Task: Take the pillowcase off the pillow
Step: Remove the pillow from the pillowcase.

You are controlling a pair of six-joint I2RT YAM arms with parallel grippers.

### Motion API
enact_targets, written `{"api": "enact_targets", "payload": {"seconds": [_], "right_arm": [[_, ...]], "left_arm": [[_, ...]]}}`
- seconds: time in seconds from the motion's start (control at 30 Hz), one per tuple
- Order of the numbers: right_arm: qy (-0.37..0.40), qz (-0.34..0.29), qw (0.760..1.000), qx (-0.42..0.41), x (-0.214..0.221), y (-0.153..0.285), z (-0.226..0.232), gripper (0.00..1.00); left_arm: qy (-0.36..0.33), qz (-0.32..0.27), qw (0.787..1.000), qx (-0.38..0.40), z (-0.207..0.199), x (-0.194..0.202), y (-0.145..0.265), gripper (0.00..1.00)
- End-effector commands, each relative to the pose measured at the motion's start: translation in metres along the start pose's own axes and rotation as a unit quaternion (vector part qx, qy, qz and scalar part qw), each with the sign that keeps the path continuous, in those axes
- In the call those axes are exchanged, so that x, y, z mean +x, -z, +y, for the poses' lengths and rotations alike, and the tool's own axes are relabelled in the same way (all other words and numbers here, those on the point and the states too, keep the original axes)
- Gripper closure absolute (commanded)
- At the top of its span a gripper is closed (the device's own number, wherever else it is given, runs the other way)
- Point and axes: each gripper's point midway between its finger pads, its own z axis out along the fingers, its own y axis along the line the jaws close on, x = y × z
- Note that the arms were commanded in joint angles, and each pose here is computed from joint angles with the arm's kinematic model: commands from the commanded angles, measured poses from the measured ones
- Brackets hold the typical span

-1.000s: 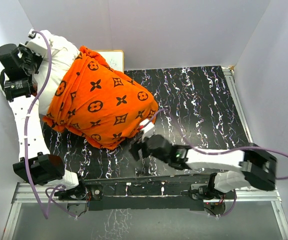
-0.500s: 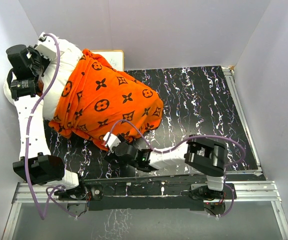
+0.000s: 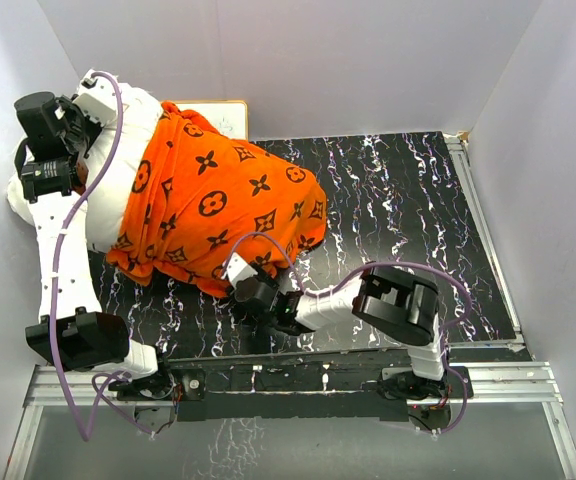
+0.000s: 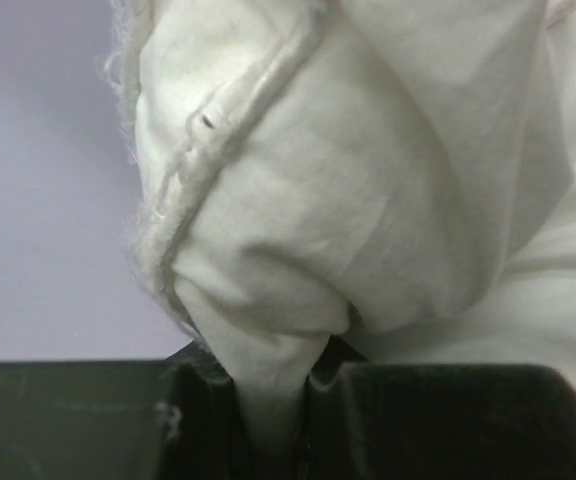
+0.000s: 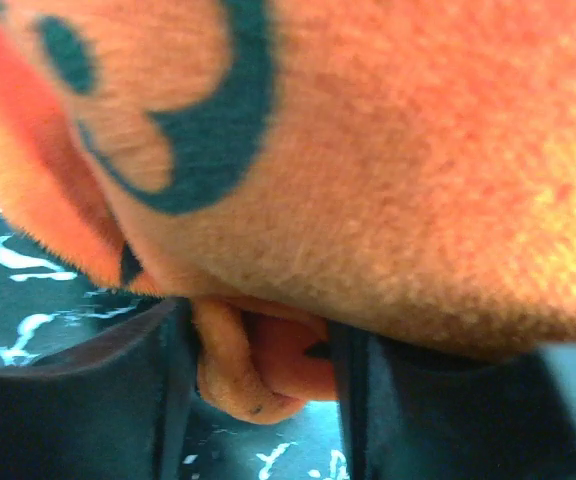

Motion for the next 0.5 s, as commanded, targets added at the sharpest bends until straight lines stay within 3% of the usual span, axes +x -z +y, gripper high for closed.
{"api": "enact_targets", "payload": {"seconds": [0.0,0.03,0.07,0.1,0.27,0.47], "right_arm": [[-0.040,0.001,0.998,0.042,0.009,0.004,-0.032,0.58],[-0.040,-0.006,0.999,0.034,0.006,0.006,-0.031,0.66],[-0.040,-0.014,0.999,0.026,0.001,0.008,-0.030,0.83],[-0.046,-0.028,0.998,0.022,-0.007,0.011,-0.031,0.91],[-0.101,-0.062,0.993,0.018,-0.035,0.022,-0.059,0.92],[-0.213,-0.124,0.966,0.080,-0.063,0.065,-0.143,0.92]], "left_arm": [[0.001,-0.068,0.998,-0.002,0.005,-0.042,0.028,1.00],[0.003,-0.068,0.998,-0.001,0.004,-0.042,0.028,1.00],[0.005,-0.067,0.998,0.001,0.004,-0.043,0.027,1.00],[0.008,-0.067,0.998,0.001,0.005,-0.044,0.028,1.00],[0.017,-0.069,0.997,0.005,0.006,-0.048,0.026,1.00],[0.014,-0.070,0.997,-0.004,0.013,-0.051,0.023,1.00]]}}
